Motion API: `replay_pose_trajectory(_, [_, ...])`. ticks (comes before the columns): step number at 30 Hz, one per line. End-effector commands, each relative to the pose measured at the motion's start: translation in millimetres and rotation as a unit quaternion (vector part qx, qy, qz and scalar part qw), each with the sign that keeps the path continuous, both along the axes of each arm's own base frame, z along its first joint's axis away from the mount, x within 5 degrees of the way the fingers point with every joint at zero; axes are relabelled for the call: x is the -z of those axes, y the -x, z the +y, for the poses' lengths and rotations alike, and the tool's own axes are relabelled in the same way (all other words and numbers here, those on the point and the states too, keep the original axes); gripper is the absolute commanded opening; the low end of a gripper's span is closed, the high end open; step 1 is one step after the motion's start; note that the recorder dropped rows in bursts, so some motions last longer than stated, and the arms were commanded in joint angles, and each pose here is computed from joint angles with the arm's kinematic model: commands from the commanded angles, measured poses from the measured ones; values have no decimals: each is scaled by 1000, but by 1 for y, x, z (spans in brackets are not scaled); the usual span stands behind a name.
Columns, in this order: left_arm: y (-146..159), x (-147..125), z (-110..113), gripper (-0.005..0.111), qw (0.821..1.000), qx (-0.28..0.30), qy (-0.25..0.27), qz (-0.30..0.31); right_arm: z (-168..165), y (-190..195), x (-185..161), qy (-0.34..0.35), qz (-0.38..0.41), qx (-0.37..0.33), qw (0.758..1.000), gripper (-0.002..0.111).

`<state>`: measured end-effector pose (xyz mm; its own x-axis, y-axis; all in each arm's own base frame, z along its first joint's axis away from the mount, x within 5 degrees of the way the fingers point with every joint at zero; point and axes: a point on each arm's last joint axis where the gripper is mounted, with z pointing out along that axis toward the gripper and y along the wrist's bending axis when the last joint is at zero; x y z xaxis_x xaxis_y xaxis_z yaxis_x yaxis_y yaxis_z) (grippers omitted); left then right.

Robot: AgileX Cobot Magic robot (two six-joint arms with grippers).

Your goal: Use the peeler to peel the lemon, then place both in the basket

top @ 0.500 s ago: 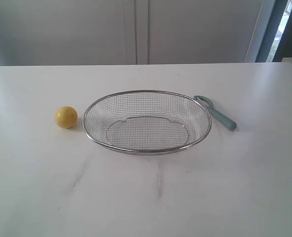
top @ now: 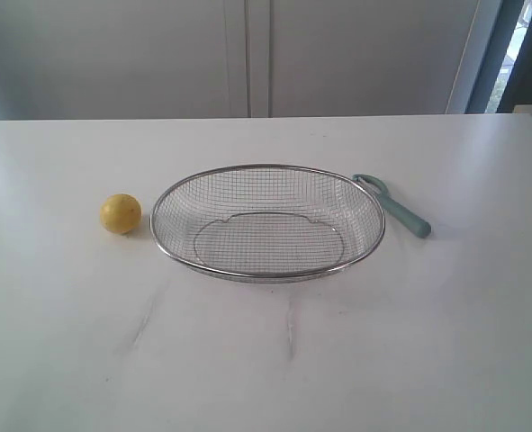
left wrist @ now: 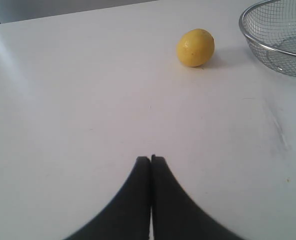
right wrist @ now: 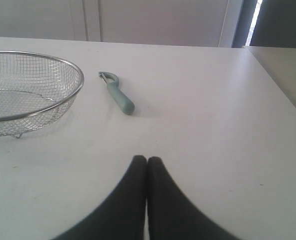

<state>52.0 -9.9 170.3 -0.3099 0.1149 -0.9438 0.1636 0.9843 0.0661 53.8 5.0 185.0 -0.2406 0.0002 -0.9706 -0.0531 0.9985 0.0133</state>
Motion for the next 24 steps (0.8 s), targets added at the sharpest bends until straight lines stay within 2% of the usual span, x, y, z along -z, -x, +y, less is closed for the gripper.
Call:
replay_pose_trajectory(1, [0,1,0,0,1000,2,5,2,0,0,2,0,1,0,1000,0])
replay_pose_trajectory(16, [0,1,0,0,1000,2,5,2,0,0,0,-14,-8,5,1000,0])
replay_pose_trajectory(24, [0,1,0,0,1000,2,5,2,-4,-3,-25,-12,-145,25,989,0])
